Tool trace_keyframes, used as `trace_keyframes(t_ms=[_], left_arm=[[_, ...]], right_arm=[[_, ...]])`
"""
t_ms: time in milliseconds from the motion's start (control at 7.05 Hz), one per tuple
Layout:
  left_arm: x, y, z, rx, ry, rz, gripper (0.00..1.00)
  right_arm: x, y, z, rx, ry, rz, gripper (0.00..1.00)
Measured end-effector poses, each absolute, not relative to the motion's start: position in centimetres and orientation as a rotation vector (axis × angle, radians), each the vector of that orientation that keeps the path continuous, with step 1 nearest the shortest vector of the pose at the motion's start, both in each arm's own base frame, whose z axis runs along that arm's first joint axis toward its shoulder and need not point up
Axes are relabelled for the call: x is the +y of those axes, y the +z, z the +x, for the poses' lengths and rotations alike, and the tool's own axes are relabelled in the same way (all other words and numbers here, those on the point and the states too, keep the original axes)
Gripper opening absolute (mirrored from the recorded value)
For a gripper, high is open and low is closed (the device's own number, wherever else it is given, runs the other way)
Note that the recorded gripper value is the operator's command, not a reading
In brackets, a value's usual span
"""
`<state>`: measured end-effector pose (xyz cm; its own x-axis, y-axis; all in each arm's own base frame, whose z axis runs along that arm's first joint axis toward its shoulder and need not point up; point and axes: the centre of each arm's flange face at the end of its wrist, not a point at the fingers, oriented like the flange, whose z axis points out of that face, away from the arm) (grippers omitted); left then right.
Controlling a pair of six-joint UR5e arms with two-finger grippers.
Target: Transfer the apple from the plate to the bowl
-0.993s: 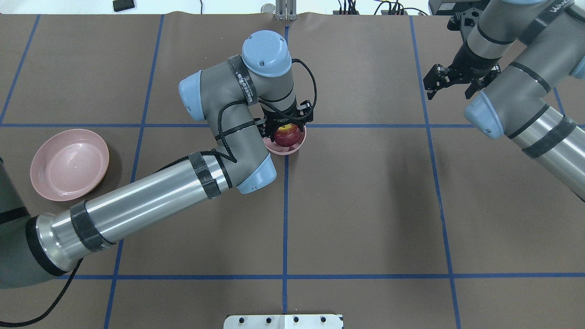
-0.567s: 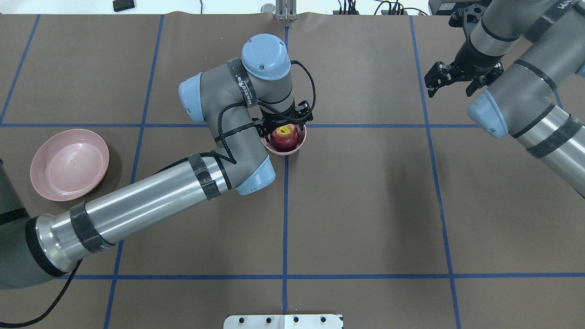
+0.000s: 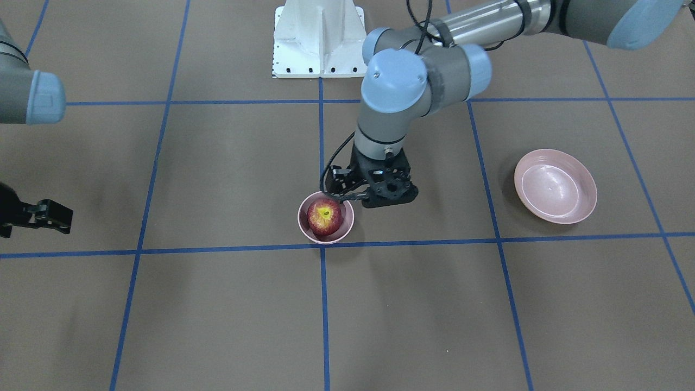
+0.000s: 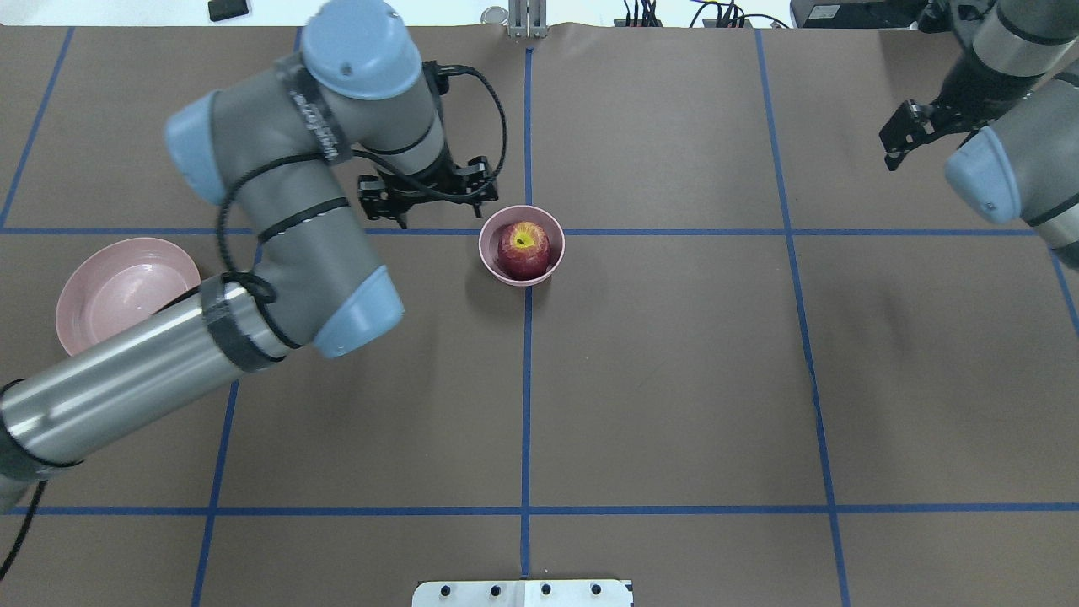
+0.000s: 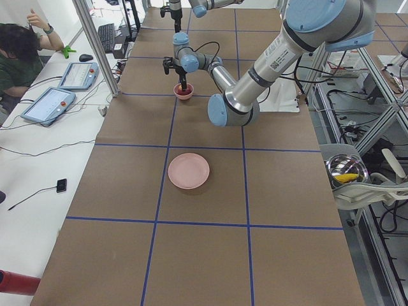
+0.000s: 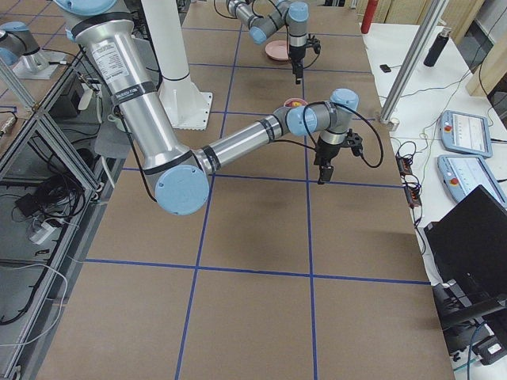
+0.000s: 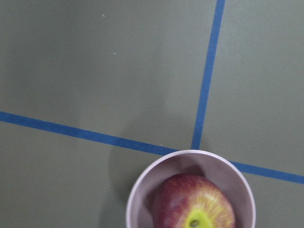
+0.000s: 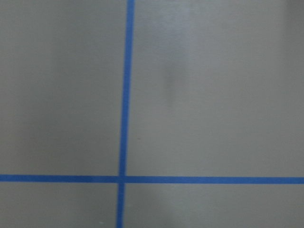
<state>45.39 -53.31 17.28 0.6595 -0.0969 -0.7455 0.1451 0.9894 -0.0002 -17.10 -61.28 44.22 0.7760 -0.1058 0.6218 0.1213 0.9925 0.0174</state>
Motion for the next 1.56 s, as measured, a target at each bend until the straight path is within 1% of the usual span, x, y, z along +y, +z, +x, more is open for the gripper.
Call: trace_keyframes(t_ms=[284, 567, 709, 1135, 1277, 1560], left_arm=[[-51.6, 22.5, 34.0, 0.753, -0.026, 0.118, 0.99], [-52.6, 28.9, 24.5, 0.733, 0.001, 0.095, 0.99], [-53.0, 32.1, 20.1, 0.739, 0.028, 0.085, 0.99], [-52.1, 43.6, 8.2, 0.693, 0.113, 0.114, 0.99], [-51.9, 46.8, 5.4, 0.678, 0.100, 0.100, 0.99], [-51.2, 52.4, 3.1, 0.655, 0.061, 0.023, 0.99]], right_arm=[[-58.7, 50.6, -9.8, -0.662, -0.171, -0.039, 1.00], [-55.1, 56.5, -2.0, -0.726, -0.158, -0.054, 1.00], [-53.9, 58.1, 0.5, -0.738, -0.132, -0.056, 1.00], [-53.3, 60.8, 3.0, -0.695, -0.088, -0.084, 1.00], [-53.2, 60.9, 3.4, -0.684, -0.082, -0.084, 1.00], [-53.2, 60.9, 4.3, -0.676, -0.066, -0.080, 1.00]])
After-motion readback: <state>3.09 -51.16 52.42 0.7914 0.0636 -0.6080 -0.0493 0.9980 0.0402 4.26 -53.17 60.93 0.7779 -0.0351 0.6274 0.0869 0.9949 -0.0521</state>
